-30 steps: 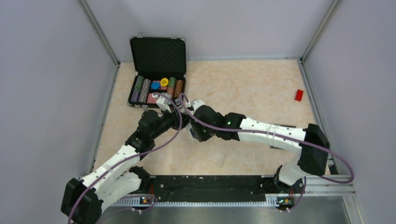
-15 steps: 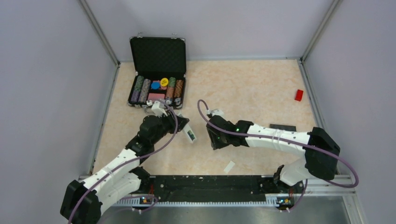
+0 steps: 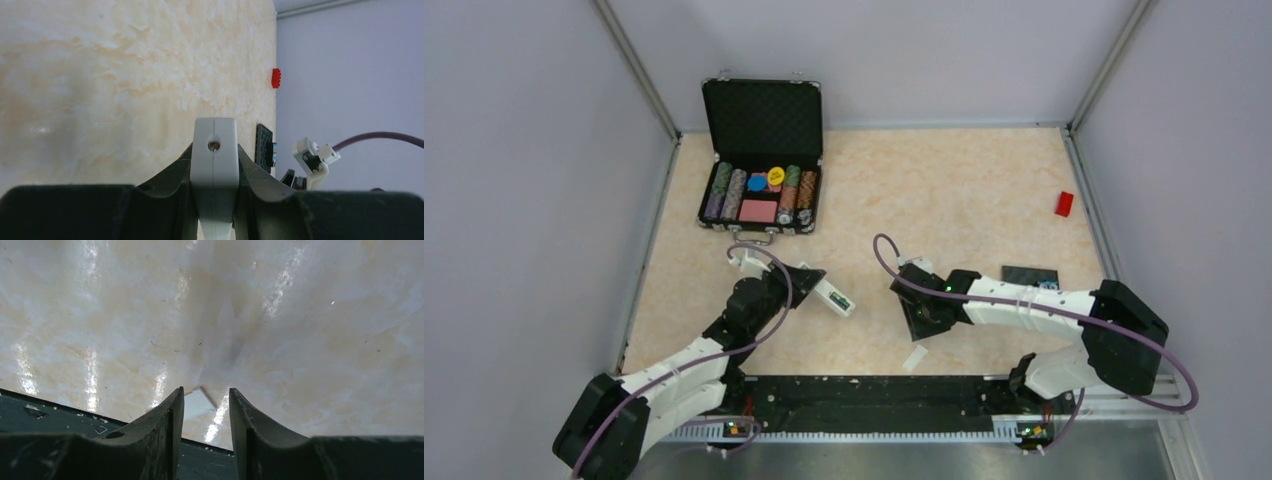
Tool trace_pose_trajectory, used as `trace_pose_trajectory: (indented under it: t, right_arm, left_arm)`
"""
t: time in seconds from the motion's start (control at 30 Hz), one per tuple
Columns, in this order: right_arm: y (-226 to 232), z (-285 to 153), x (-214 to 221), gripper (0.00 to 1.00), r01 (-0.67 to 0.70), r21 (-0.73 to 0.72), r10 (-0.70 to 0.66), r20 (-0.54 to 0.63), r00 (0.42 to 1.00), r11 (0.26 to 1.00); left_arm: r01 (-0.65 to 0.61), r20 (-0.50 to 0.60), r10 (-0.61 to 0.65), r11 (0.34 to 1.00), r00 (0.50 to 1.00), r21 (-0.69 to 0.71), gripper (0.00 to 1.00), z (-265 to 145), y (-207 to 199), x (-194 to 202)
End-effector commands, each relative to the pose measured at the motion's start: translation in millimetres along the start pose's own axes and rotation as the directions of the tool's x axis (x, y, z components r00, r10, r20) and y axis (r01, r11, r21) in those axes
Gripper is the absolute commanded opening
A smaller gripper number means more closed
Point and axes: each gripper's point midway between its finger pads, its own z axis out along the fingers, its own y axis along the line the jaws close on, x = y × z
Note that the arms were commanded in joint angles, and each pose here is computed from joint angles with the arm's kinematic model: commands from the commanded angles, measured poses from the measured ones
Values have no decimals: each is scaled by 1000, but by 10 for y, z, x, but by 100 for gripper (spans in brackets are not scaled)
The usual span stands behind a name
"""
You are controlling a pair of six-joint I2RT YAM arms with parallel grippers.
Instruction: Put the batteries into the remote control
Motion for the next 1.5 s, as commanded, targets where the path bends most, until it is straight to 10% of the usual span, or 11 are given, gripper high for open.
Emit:
trace_pose_trajectory:
  t: [0.0,0.6,1.1,1.47]
  right_arm:
    - [4,-17,20,38,-55,-6,55,-10,998,998]
    - [-20,-11,128,35,-119,-10,118,-27,993,993]
    - [20,55,267,35,34,-93,-40,-63,997,995]
    - [-30,217,240,17,120,-39,-123,-85,989,992]
  left_arm:
    - [185,131,-194,979,972,80,0,12,-126,-189]
    - [250,265,-204,956,942,-155,10,91,513,-62]
    - [334,365,-186,853,912,-400,61,-170,947,-62]
    - [415,413,-184,696,892,-587,71,-681,1195,-66]
